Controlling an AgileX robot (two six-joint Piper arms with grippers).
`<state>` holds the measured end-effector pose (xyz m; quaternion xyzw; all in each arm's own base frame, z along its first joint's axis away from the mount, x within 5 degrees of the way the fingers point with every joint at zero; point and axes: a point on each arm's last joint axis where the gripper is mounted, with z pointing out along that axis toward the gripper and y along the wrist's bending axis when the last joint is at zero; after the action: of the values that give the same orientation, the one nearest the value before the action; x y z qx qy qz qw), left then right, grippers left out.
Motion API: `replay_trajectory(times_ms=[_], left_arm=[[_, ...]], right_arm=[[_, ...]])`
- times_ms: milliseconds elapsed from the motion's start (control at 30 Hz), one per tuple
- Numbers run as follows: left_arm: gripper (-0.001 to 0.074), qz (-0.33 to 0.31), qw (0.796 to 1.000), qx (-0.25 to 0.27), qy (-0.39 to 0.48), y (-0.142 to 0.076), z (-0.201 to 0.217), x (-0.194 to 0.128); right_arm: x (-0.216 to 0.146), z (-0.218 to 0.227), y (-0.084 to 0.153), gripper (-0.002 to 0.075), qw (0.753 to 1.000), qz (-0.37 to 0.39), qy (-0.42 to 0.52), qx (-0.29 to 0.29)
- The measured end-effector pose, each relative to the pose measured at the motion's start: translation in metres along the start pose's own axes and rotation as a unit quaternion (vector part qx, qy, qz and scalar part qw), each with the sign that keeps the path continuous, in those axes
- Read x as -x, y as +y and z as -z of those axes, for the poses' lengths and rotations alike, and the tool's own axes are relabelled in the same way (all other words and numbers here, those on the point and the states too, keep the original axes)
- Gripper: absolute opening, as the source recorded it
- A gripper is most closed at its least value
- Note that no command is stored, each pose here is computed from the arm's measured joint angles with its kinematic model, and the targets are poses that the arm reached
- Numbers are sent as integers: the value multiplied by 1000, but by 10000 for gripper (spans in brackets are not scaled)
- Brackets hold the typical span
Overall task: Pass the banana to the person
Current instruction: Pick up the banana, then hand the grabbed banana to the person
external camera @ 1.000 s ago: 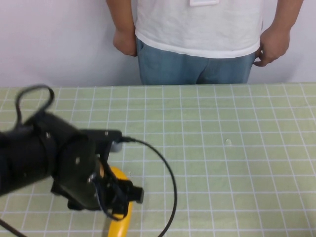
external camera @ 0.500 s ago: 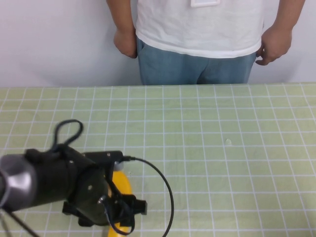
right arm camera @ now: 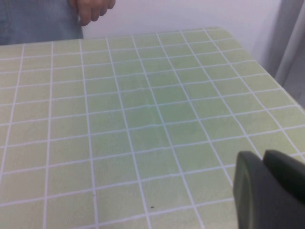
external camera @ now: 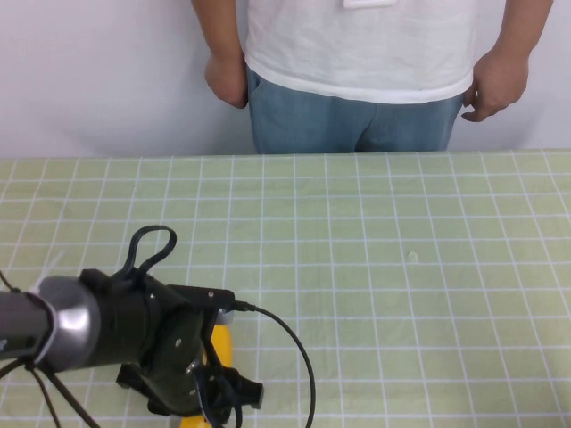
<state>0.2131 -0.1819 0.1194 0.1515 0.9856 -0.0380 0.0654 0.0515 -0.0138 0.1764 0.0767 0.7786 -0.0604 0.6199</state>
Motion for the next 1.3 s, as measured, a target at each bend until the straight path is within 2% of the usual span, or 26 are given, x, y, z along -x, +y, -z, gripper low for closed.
replay_trajectory(times_ms=[133,433,700,933,1300], left_arm=[[293,-9,1000,-4,-8,1,10,-2],[293,-20,996,-26,-80,3,62,-4],[293,-21,996,-26,-83,6,77,-9],[292,-24,991,-40,-127,9,102,-15],[292,-57,982,-27,-175,10,148,-7]], right_arm=[[0,0,0,-9,1000,0,0,0],[0,0,0,-9,1000,0,0,0],[0,0,0,-9,1000,0,0,0],[0,0,0,-9,1000,0,0,0],[0,0,0,-9,1000,0,0,0]])
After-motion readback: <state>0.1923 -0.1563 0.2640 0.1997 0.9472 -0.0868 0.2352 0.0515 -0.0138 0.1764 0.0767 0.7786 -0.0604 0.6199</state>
